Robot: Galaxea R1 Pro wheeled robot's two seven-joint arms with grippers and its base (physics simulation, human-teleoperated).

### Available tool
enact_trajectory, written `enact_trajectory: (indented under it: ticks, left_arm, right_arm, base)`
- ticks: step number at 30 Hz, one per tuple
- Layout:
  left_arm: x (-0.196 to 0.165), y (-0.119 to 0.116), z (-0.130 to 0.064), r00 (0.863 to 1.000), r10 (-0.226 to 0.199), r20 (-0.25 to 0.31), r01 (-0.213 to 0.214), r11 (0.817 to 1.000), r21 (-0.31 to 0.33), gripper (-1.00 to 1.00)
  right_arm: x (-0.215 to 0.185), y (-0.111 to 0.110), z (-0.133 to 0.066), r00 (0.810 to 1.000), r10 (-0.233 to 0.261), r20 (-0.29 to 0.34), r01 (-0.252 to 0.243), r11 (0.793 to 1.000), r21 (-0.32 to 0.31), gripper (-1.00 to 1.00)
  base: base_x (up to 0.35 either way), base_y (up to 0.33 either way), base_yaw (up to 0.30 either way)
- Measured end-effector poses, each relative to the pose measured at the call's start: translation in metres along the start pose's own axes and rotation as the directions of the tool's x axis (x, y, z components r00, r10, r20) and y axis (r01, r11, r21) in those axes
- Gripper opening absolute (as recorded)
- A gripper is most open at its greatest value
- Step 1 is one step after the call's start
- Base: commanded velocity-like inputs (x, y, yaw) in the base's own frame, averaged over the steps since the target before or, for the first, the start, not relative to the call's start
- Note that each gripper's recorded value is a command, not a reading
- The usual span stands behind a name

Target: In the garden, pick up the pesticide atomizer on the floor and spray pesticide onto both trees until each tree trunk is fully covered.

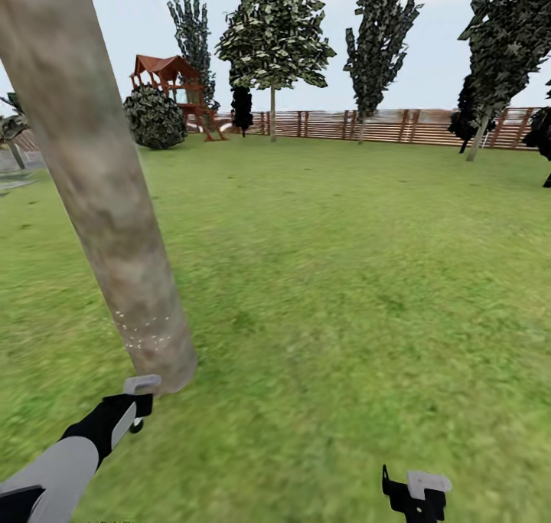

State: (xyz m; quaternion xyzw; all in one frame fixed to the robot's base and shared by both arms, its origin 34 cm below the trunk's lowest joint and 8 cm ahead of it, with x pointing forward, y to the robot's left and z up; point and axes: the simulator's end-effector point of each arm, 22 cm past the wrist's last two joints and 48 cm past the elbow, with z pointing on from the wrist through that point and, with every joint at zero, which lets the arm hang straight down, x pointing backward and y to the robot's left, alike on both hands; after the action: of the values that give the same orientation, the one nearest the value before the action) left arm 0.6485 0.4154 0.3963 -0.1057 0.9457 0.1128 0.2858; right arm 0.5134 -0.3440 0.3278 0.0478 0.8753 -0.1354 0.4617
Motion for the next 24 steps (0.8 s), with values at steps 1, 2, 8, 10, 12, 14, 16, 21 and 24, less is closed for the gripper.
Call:
enact_trajectory:
  ticks: [1,2,8,10,12,14,16,21,24]
  left_arm:
    - [0.000,0.001,0.000,1.000,0.000,0.000,0.000,1.000,-0.004,-1.00]
    - [0.000,-0.001,0.000,1.000,0.000,0.001,0.000,1.000,-0.003,-1.00]
    - [0.000,-0.006,0.000,1.000,-0.001,0.001,0.001,1.000,0.001,-1.00]
    - [0.000,-0.005,0.000,1.000,-0.001,0.001,0.001,1.000,0.000,-1.00]
    - [0.000,-0.002,0.000,1.000,-0.002,0.002,0.002,1.000,-0.003,-1.00]
    - [0.000,-0.004,0.000,1.000,-0.001,0.001,0.001,1.000,-0.002,-1.00]
    - [0.000,-0.002,0.000,1.000,0.000,0.002,0.000,1.000,-0.005,-1.00]
    - [0.000,0.004,0.000,1.000,-0.003,0.000,0.003,1.000,-0.012,-1.00]
    - [0.000,0.004,0.000,1.000,-0.004,0.001,0.004,1.000,-0.013,-1.00]
  right_arm:
    - [0.000,0.000,0.000,1.000,0.000,0.000,0.000,1.000,0.000,1.00]
    - [0.000,0.000,0.000,1.000,0.000,0.000,0.000,1.000,0.000,1.00]
    - [0.000,-0.001,0.000,1.000,-0.002,0.000,0.002,1.000,0.001,1.00]
    - [0.000,-0.001,0.000,1.000,-0.002,0.000,0.002,1.000,0.001,1.00]
    - [0.000,-0.001,0.000,1.000,-0.002,0.000,0.002,1.000,0.001,1.00]
    - [0.000,-0.001,0.000,1.000,-0.001,0.000,0.001,1.000,0.001,1.00]
    - [0.000,-0.001,0.000,1.000,-0.001,0.000,0.001,1.000,0.001,1.00]
    - [0.000,0.000,0.000,1.000,0.000,0.000,0.000,1.000,0.000,1.00]
    - [0.000,0.000,0.000,1.000,0.000,0.000,0.000,1.000,0.000,1.00]
  base:
    - [0.093,-0.265,0.263]
    - [0.059,-0.268,0.157]
    - [0.012,-0.272,0.033]
    - [0.000,-0.274,0.001]
    - [0.000,-0.274,0.000]
    - [0.000,-0.274,0.000]
    - [0.000,-0.274,0.000]
    - [0.018,-0.274,0.117]
    - [0.189,-0.219,0.267]
